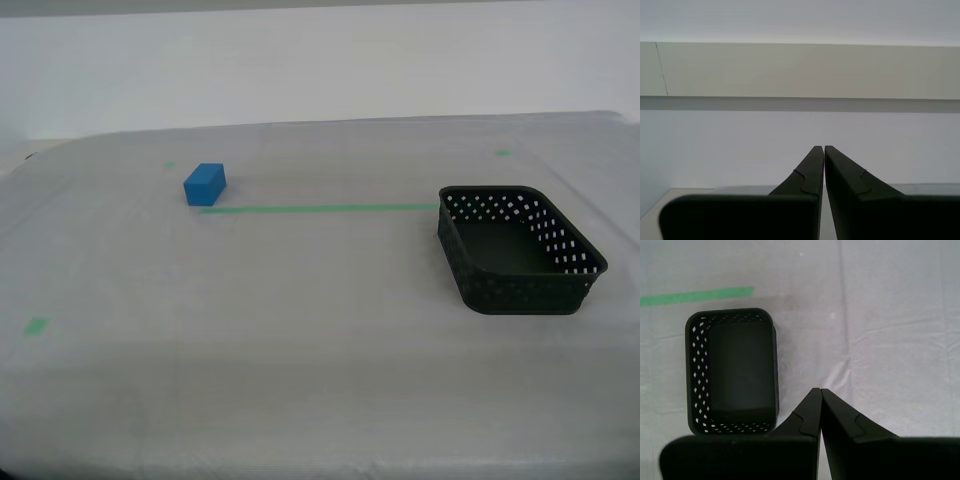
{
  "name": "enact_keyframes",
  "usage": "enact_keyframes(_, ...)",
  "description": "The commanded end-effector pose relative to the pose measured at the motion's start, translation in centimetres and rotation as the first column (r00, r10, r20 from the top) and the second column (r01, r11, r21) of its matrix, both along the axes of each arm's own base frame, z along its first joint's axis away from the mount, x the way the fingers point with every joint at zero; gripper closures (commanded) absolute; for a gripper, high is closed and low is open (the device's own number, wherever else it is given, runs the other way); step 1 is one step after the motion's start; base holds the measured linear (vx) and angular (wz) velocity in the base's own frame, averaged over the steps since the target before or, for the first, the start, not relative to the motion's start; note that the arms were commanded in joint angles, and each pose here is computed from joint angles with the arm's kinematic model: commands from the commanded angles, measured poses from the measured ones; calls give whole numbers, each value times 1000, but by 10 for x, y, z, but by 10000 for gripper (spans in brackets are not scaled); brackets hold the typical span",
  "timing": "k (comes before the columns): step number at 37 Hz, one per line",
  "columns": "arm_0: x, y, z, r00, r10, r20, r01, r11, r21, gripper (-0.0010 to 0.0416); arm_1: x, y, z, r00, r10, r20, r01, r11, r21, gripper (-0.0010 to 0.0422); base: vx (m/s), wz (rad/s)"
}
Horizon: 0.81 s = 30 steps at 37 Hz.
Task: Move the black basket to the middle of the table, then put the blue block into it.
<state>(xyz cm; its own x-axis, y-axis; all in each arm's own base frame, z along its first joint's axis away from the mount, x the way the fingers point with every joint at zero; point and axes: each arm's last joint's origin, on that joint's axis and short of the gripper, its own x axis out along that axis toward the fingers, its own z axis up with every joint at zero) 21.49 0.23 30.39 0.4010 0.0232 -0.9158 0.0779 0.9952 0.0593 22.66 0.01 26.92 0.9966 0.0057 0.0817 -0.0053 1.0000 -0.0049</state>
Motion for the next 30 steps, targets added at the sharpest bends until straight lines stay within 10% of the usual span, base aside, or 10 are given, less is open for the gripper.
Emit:
enact_keyframes(1, 3, 2, 2, 1000, 7, -7, -7, 1000, 3, 406, 0, 0, 1, 1000, 1, 5, -1, 1000, 1, 412, 0, 0)
enact_keyframes(30, 30, 17, 4, 987, 51, -155, -51, 999, 5, 328, 0, 0, 1, 1000, 1, 5, -1, 1000, 1, 412, 0, 0)
